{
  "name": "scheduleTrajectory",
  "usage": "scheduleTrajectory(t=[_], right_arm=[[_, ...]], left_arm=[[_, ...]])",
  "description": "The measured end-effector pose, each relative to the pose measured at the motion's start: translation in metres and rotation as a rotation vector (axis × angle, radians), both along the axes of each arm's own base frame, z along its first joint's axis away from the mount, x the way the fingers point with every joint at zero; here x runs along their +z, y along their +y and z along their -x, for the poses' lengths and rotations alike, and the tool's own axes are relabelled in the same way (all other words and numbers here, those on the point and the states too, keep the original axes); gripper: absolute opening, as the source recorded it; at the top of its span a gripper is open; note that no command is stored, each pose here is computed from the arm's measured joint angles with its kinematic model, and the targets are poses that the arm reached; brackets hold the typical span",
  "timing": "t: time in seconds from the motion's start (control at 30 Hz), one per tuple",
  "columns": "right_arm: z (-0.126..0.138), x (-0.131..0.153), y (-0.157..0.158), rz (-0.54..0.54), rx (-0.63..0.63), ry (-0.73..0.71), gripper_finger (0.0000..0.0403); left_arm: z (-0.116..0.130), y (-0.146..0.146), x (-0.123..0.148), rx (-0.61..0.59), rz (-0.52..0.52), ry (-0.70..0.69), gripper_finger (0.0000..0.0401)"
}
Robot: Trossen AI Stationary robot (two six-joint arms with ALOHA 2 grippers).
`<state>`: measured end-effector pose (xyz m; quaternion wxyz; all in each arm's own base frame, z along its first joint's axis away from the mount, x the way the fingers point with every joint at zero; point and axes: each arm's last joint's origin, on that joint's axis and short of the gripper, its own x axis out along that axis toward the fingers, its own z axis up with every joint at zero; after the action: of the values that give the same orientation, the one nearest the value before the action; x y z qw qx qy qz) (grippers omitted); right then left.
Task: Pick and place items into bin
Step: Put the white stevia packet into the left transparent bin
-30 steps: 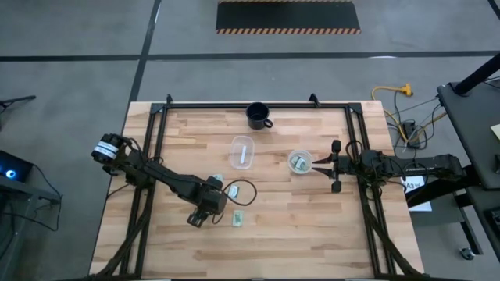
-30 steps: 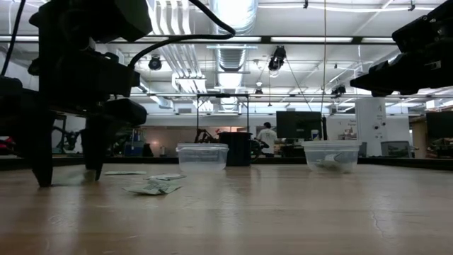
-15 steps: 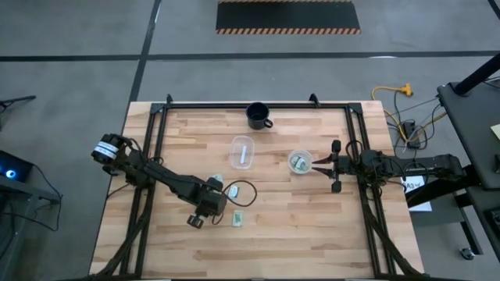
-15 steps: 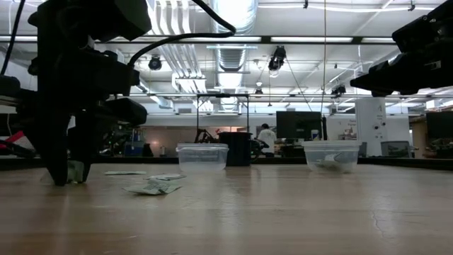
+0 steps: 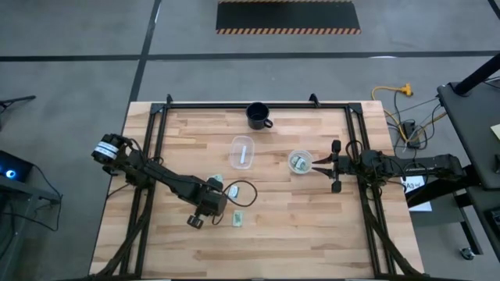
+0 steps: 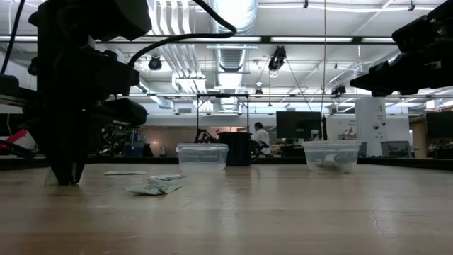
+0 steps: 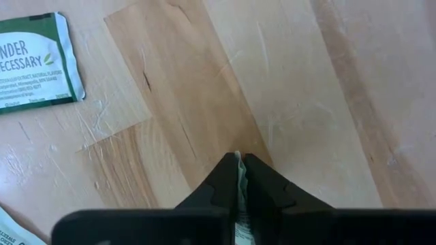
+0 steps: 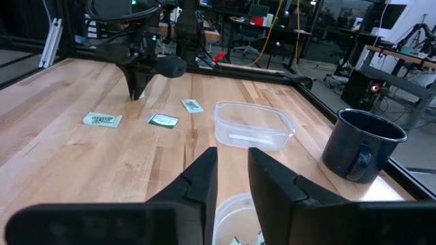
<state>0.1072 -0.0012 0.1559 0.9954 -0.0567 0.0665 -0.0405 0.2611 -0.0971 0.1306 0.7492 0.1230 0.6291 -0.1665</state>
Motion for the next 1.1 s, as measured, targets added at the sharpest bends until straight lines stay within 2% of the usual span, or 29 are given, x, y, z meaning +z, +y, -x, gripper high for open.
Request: scheduleTrajectory(t=[0.2,0.47,0.6,0.8,1.1], right_arm=[[0.0,0.0,0.0,0.0,0.0,0.0,0.0068],[0.0,0.0,0.0,0.0,0.0,0.001,0.0079],[0.0,0.0,0.0,0.0,-0.001,0.001,0.0083],[0.0,0.0,0.0,0.0,0.0,0.001,0.0081],[0.0,0.0,0.0,0.0,0.0,0.001,0.0068]], left_arm=[[-0.002,0.0,0.02,0.005,0.0,-0.059,0.0001],[-0.002,0.008,0.053,0.069,-0.156,-0.259,0.0001],[-0.006,0.01,0.067,0.1,-0.165,-0.38,0.0],[-0.017,0.012,0.076,0.116,-0.178,-0.594,0.0],[-0.03,0.028,0.075,0.141,-0.187,-0.841,0.0]])
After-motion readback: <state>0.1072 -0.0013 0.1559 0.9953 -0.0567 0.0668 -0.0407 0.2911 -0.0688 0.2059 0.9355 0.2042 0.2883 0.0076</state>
